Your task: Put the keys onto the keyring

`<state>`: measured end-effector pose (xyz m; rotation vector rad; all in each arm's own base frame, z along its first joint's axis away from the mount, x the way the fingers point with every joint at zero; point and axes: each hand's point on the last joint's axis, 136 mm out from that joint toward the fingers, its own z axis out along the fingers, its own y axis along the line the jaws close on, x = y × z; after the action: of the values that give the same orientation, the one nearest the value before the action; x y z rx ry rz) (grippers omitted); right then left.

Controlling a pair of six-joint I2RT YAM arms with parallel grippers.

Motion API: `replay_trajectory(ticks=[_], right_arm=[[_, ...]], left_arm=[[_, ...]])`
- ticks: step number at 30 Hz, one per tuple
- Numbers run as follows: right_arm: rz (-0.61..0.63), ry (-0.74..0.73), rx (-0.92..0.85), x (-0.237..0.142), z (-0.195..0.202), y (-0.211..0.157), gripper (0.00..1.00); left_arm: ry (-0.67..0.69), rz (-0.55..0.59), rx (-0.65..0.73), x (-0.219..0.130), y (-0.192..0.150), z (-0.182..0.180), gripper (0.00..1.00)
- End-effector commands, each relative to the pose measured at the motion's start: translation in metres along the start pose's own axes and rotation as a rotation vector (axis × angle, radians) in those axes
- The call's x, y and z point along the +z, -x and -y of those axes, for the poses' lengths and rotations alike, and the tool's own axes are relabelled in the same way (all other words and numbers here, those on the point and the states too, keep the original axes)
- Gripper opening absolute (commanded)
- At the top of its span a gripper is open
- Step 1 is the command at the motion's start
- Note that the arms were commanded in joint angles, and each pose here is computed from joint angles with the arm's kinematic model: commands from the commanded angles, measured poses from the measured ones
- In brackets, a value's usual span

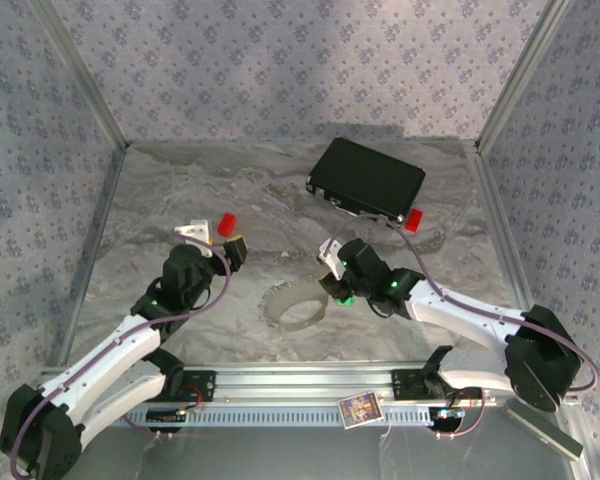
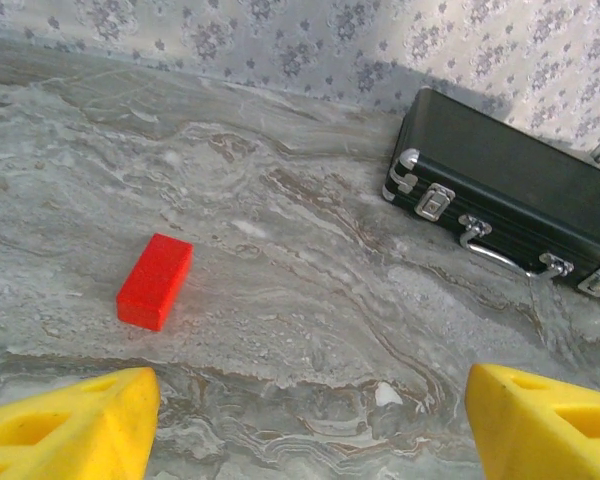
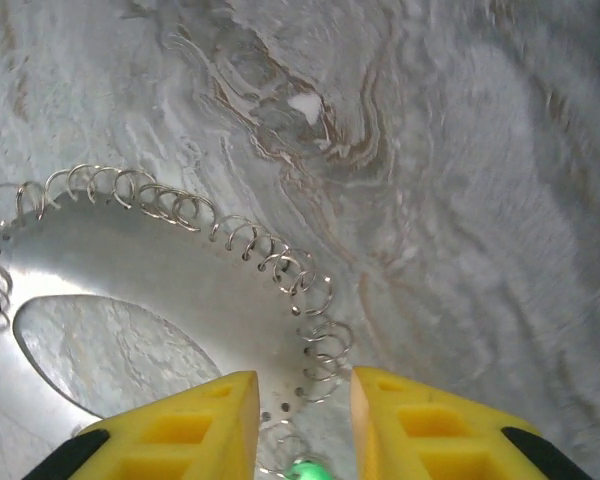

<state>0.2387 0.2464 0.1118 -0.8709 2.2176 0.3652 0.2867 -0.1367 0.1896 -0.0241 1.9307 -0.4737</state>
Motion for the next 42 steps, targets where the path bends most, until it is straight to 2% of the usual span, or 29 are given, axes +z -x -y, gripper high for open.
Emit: replay_trajectory(ticks=[1, 2, 5, 14, 20, 27, 42], right_arm=[[-0.002, -0.13, 0.493, 0.008, 0.028, 0.002, 0.26], [-0.069, -0.16, 0.584, 0.01, 0.036, -0.009, 0.24], [-0.172, -0.145, 0.66, 0.016, 0.039, -0.024, 0.18], [-0.259, -0.042, 0.742, 0.038, 0.025, -0.049, 0.24], [-0.285, -0.021, 0.739, 0.044, 0.022, -0.058, 0.27], [-0.312, 0.024, 0.739, 0.052, 0.015, -0.064, 0.21], [-0.322, 0.096, 0.728, 0.06, 0.004, -0.062, 0.15]], left_arm=[[-0.051, 0.008, 0.012, 0.003, 0.005, 0.01, 0.8], [-0.052, 0.0, 0.014, 0.005, 0.002, 0.01, 0.8], [-0.08, -0.015, 0.013, 0.009, -0.003, 0.015, 0.8], [-0.151, -0.088, -0.026, 0.028, -0.033, 0.024, 0.78], [-0.209, -0.145, -0.045, 0.041, -0.049, 0.041, 0.73], [-0.234, -0.167, -0.018, 0.045, -0.053, 0.055, 0.72], [-0.225, -0.169, -0.009, 0.042, -0.055, 0.054, 0.72]])
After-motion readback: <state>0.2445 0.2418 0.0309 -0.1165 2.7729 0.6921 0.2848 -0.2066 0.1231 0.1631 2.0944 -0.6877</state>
